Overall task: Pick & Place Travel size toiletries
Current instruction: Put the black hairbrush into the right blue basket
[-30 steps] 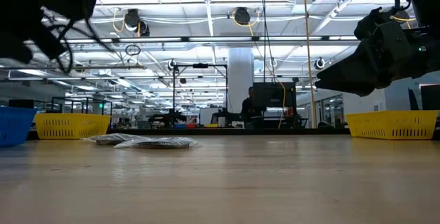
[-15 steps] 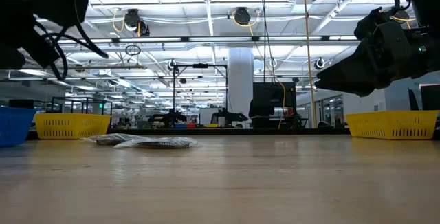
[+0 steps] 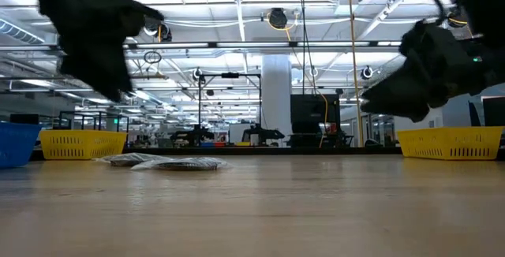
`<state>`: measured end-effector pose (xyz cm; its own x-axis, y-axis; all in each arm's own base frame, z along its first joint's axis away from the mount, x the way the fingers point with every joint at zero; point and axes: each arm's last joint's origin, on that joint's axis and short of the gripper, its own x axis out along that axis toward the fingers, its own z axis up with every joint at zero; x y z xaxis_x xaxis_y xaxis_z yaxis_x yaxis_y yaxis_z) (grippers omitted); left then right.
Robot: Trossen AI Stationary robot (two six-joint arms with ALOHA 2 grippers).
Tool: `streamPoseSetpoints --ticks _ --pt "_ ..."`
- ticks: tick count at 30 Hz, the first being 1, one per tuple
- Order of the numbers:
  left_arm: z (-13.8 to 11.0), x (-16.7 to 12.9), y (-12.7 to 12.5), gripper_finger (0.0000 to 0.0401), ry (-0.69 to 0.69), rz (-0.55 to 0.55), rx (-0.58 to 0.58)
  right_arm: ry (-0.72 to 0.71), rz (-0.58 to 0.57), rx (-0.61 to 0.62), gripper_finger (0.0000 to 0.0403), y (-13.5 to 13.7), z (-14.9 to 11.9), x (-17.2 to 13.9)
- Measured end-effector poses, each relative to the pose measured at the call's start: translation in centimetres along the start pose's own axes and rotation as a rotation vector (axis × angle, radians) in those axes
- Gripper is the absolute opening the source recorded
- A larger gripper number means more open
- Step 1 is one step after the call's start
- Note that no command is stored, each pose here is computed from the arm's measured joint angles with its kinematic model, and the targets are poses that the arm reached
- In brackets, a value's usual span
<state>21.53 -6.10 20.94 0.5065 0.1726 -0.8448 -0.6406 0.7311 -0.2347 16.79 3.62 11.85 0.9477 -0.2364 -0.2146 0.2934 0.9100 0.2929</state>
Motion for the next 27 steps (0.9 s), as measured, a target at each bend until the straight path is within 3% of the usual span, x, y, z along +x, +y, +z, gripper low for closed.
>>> streamPoseSetpoints --ticks 4,9,13,19,27 --pt "1.0 3.2 -0.5 0.0193 -0.128 -0.062 0.115 0.074 0.019 -0.054 0.0212 1.3 1.4 2.3" --pt "1.2 6.6 -0.7 0.0187 -0.095 -0.035 0.362 0.144 0.093 -0.167 0.0212 2.6 2.7 5.0" --pt "1.3 8.8 0.1 0.0187 -0.022 0.028 0.328 0.186 0.152 -0.263 0.022 3.2 2.8 7.2" --pt "1.3 11.3 0.2 0.0151 0.033 -0.015 0.294 0.27 0.224 -0.395 0.0265 4.0 2.7 10.9" --pt "2.3 14.1 -1.9 0.0093 -0.18 -0.207 0.366 0.364 0.261 -0.916 0.0289 3.9 0.2 12.7"
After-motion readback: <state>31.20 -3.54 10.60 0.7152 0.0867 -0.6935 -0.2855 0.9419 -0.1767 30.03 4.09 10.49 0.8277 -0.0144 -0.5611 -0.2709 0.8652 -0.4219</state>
